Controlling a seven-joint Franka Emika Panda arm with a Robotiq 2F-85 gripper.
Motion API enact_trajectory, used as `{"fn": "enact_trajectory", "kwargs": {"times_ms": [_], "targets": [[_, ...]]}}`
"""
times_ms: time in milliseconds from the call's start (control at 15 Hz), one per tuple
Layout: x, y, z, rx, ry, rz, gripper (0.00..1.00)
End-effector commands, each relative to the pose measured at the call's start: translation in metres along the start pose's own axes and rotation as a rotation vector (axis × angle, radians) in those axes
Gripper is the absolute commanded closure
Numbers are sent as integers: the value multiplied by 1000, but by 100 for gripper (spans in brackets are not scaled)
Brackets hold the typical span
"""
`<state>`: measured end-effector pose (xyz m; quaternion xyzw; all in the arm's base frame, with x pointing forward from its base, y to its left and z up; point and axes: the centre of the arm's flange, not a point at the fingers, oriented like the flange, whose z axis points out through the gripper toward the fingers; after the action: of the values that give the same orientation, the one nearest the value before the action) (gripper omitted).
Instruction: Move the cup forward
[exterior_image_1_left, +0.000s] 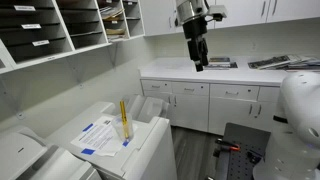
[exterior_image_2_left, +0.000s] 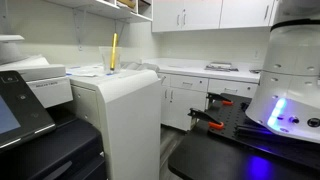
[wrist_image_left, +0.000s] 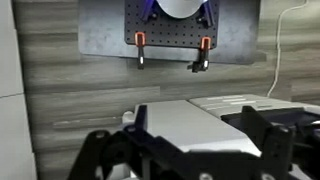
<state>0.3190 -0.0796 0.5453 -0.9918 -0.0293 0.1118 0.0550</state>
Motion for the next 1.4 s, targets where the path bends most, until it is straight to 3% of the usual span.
{"fn": "enact_trajectory", "kwargs": {"times_ms": [0,333,800,1067,1333], "targets": [[0,0,0,0,0,0,0],[5,-2,1,-5,9,27,0],[111,-34,45,72,217,391,0],[163,-59,76,71,280,547,0],[196,-81,106,67,291,641,0]]}}
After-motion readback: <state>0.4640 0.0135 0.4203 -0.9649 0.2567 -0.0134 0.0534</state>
